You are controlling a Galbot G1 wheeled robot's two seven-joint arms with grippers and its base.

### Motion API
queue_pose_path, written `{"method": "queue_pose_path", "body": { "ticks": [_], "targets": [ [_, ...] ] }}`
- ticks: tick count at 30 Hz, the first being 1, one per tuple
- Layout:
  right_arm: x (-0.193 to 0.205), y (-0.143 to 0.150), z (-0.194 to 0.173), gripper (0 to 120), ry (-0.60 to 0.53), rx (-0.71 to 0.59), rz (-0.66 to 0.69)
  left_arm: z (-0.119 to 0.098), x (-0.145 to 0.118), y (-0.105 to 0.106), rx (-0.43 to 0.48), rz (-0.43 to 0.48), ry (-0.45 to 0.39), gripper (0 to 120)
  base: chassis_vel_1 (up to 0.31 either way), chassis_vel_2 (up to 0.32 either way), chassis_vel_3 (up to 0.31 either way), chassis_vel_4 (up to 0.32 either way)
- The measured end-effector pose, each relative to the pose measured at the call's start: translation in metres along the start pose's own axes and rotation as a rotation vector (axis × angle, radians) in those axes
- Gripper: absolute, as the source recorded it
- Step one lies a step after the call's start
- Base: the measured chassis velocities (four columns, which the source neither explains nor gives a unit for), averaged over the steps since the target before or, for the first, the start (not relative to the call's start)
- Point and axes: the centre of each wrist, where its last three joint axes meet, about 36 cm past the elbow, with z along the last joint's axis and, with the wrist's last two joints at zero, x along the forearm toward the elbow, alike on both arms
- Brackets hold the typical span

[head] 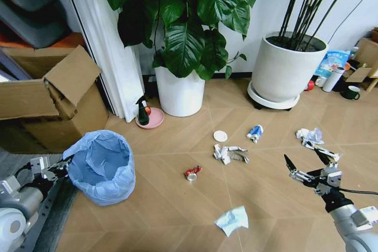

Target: Pick up the trash bin and place the garbage on the floor into it.

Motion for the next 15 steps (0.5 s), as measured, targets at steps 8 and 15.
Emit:
{"method": "queue_pose_path", "body": {
  "ticks": [8, 15],
  "targets": [
    [-0.005, 0.028, 0.036, 100, 0.158, -0.069, -0.092, -0.002, 0.005, -0.005, -0.037, 0.011, 0.026, 0, -0.003, -0.001, -0.002, 0.006],
    [-0.007, 0.028, 0.056, 100, 0.349, -0.076, -0.246, -0.015, 0.014, 0.001, -0.105, 0.008, 0.049, 0, 0.000, 0.000, 0.000, 0.000]
  ]
}}
